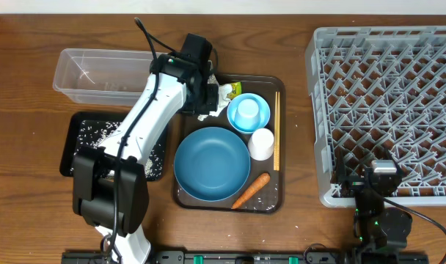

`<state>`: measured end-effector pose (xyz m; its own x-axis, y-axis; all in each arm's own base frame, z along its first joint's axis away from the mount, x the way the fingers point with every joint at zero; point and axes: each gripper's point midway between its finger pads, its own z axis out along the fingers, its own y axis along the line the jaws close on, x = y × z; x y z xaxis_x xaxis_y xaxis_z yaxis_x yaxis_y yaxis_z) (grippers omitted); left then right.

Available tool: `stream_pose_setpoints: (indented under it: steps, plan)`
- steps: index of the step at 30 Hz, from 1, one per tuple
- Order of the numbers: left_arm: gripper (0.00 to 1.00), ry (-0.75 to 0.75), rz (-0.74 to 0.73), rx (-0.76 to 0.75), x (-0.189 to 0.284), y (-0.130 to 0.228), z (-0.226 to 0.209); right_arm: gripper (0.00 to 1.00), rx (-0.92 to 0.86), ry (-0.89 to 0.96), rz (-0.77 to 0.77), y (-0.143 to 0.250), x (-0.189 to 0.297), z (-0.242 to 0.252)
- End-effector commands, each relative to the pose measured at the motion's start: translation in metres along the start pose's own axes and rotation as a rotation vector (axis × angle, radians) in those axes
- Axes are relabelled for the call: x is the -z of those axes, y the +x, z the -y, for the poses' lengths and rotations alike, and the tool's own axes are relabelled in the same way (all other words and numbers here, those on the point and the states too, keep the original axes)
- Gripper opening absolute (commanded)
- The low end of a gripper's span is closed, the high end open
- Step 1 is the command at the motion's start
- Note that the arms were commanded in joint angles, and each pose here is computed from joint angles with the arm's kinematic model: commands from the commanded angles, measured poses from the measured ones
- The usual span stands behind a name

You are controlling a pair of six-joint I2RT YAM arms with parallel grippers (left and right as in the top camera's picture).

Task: Sort waste into correct bins and load items into the dishwasher rack
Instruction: 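Move the tissues with the left gripper into the clear plastic bin, then reach the left gripper to the foil-and-yellow snack wrapper and grasp it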

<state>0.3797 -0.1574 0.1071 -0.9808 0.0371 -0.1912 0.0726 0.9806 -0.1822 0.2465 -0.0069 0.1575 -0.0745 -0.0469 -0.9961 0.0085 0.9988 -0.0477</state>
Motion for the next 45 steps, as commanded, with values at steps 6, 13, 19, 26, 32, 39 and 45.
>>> stream_pose_setpoints:
  steps: [6, 13, 19, 26, 32, 39, 45]
  plan:
    - [0.06, -0.003, 0.025, 0.032, 0.001, -0.006, -0.001, 0.99, -0.013, -0.003, 0.001, 0.001, 0.000, 0.000]
    - [0.06, -0.054, 0.275, 0.219, 0.050, -0.062, -0.040, 0.99, -0.013, -0.003, 0.001, 0.001, 0.000, 0.000]
    - [0.06, -0.110, 0.387, 0.413, 0.065, -0.087, -0.104, 0.99, -0.013, -0.003, 0.001, 0.000, 0.000, 0.000]
    - [0.06, -0.136, 0.436, 0.589, 0.066, -0.098, -0.166, 0.99, -0.013, -0.003, 0.001, 0.001, 0.000, 0.000]
    - [0.17, -0.159, 0.419, 0.633, 0.060, -0.094, -0.188, 0.99, -0.013, -0.003, 0.001, 0.001, 0.000, 0.000]
    - [0.51, -0.153, 0.404, 0.637, 0.060, -0.090, -0.188, 0.99, -0.013, -0.003, 0.001, 0.000, 0.000, 0.000]
    - [0.52, 0.068, 0.436, 0.511, 0.085, -0.103, -0.141, 0.99, -0.013, -0.002, 0.000, 0.001, 0.000, 0.000]
